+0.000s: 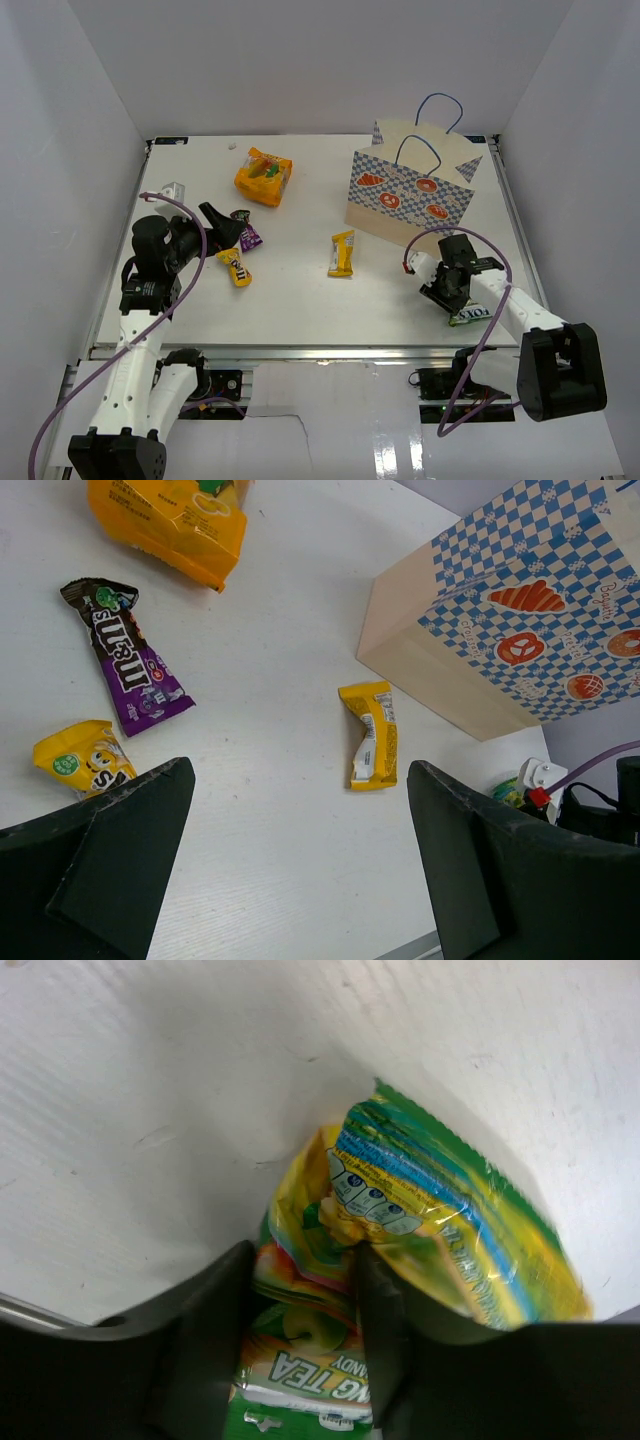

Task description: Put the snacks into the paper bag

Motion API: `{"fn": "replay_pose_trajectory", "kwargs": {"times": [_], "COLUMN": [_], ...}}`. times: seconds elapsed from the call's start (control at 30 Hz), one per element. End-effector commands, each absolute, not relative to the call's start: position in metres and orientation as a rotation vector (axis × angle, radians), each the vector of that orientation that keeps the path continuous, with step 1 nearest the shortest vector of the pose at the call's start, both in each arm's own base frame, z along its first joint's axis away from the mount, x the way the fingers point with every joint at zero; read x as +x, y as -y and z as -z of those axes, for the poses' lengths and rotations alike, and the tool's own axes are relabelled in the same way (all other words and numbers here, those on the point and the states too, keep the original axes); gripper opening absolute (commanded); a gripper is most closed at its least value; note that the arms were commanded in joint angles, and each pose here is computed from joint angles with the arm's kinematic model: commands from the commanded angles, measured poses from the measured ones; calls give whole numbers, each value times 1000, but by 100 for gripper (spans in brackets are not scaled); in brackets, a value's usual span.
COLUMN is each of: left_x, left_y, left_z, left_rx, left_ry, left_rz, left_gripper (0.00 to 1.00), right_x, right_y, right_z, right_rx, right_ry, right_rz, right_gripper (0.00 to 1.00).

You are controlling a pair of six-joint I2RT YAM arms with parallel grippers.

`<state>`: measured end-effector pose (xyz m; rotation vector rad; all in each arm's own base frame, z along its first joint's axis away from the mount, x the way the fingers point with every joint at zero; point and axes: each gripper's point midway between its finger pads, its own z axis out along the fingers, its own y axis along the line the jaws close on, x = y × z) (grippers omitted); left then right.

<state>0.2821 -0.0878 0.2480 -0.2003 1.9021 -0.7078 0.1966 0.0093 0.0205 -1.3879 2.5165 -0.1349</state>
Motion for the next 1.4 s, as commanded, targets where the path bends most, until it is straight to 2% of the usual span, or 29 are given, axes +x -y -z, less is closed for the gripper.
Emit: {"fn": "replay_pose_trajectory", "kwargs": {"times": [0.0,0.03,0.13,0.2,0.23,0.27,0.43,0.73,1.0,1.1,1.2,1.3,1.33,1.37], "left_x": [284,284,284,284,284,285,285,286,285,286,286,285,285,285], "left_y": [87,88,89,90,90,91,93,96,96,96,96,96,96,96], "left_z": [-254,-254,-254,-255,-256,-257,-259,-261,-264,-266,-268,-268,-267,-267], "left_rx": [-179,-178,-174,-172,-171,-169,-158,-152,-174,-178,-173,-171,-174,-175], "left_ry": [-1881,-1881,-1883,-1879,-1878,-1876,-1874,-1878,-1873,-1869,-1864,-1864,-1867,-1870], "left_rz": [698,702,707,713,715,719,731,756,766,770,768,767,765,766], "left_gripper": [98,98,98,98,98,98,98,98,98,98,98,98,98,98], "right_x": [173,175,175,173,175,165,154,174,211,227,249,282,310,312], "right_y": [-23,-26,-37,-51,-56,-67,-106,-162,-201,-207,-208,-198,-189,-184], "right_z": [-10,-13,-23,-34,-42,-49,-93,-200,-349,-433,-486,-535,-537,-560], "right_rx": [-1387,-1390,-1417,-1473,-1496,-1565,-1665,-1637,-1474,-1380,-1280,-1154,-1092,-1054], "right_ry": [-2563,-2543,-2476,-2388,-2346,-2283,-2000,-1534,-1188,-1041,-976,-977,-1034,-1013], "right_rz": [-31,-49,-125,-219,-245,-352,-619,-767,-739,-649,-565,-442,-397,-375], "right_gripper": [39,30,24,16,9,8,8,8,8,8,8,8,8,8]}}
